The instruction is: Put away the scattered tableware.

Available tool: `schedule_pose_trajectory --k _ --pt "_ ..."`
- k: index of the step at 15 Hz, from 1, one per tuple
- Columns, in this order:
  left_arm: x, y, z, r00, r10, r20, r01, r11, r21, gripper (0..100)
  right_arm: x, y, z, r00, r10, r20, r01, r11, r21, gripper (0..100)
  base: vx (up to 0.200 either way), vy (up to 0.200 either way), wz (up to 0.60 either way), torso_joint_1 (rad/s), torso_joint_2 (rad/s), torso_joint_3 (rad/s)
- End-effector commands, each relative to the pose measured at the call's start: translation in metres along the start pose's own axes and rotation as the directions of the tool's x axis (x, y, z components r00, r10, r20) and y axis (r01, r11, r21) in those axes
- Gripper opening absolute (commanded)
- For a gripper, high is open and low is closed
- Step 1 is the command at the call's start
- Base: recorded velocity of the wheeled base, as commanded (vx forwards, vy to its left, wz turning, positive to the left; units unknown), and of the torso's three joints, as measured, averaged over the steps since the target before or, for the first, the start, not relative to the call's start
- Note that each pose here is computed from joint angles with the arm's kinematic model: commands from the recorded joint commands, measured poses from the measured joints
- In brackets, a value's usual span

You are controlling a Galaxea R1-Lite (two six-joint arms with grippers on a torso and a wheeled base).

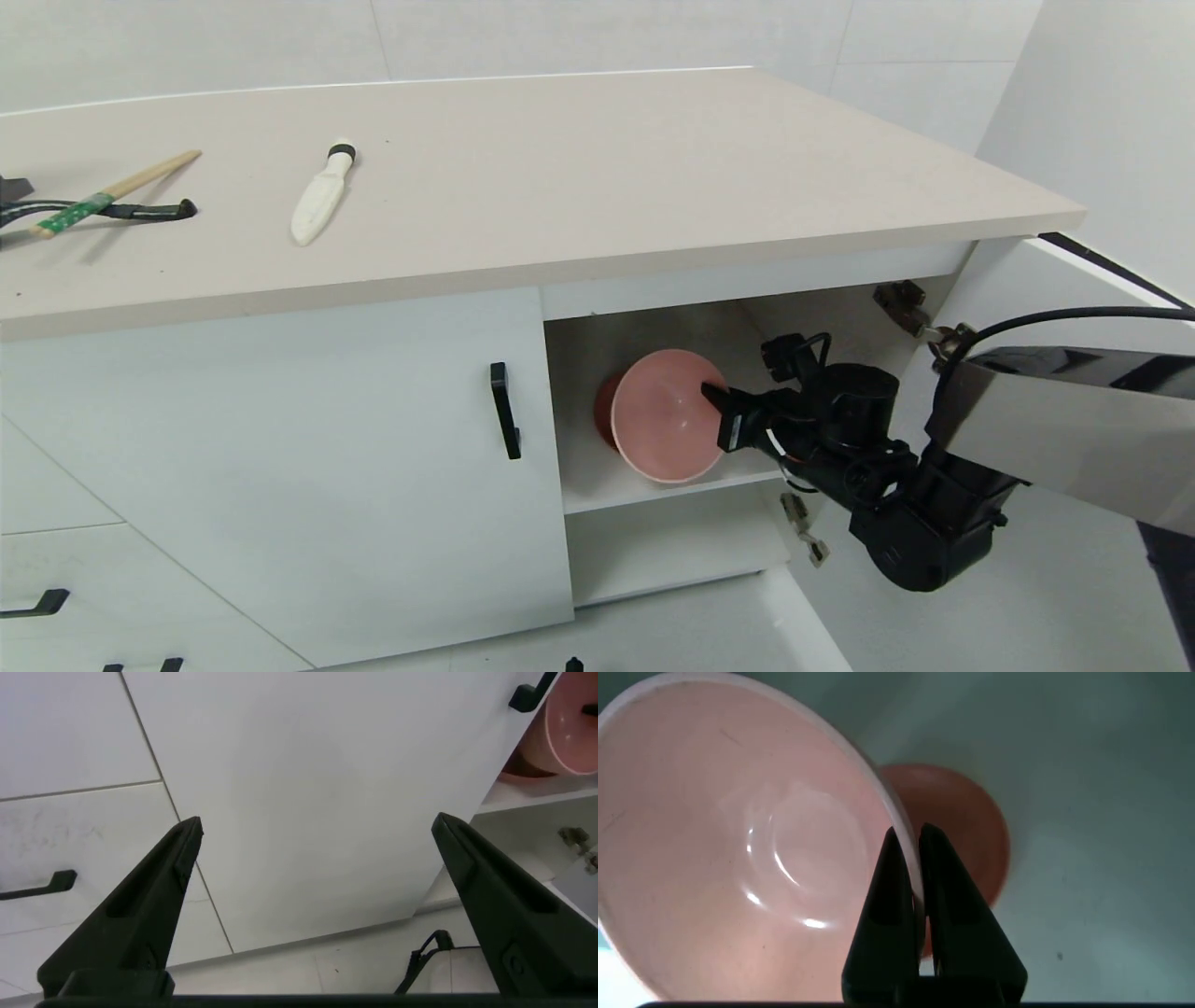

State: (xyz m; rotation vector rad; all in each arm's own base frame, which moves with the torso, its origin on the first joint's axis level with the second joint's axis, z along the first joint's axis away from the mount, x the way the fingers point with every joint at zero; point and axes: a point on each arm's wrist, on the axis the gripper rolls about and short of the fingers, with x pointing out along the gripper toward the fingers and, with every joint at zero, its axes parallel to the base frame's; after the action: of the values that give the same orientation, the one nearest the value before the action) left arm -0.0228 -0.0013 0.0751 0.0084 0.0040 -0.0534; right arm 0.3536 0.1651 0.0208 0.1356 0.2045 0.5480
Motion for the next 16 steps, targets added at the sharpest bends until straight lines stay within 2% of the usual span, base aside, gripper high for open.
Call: schedule_pose_trajectory --k 1,4,8,16 --pt "0.000 0.000 0.000 1.000 0.000 -0.005 0.000 1.000 -0.001 100 0.011 -0.004 0.001 1.000 -0.004 0.010 0.004 1.000 0.000 0 0.000 0.000 0.00 0.000 0.00 0.000" --pt "0.000 0.000 0.000 1.000 0.001 -0.005 -0.001 1.000 -0.003 100 0.022 -0.004 -0.008 1.000 0.000 -0.004 0.000 1.000 0.001 0 0.000 0.000 0.00 0.000 0.00 0.000" --pt "0.000 0.000 0.000 1.000 0.001 -0.005 -0.001 1.000 -0.003 100 0.031 -0.018 -0.005 0.999 -0.032 0.003 0.032 0.999 0.005 0 0.000 0.000 0.00 0.000 0.00 0.000" --pt "0.000 0.000 0.000 1.000 0.000 -0.005 0.000 1.000 -0.003 100 0.033 -0.021 -0.018 0.999 -0.042 -0.021 0.042 0.998 -0.040 0 0.000 0.000 0.00 0.000 0.00 0.000"
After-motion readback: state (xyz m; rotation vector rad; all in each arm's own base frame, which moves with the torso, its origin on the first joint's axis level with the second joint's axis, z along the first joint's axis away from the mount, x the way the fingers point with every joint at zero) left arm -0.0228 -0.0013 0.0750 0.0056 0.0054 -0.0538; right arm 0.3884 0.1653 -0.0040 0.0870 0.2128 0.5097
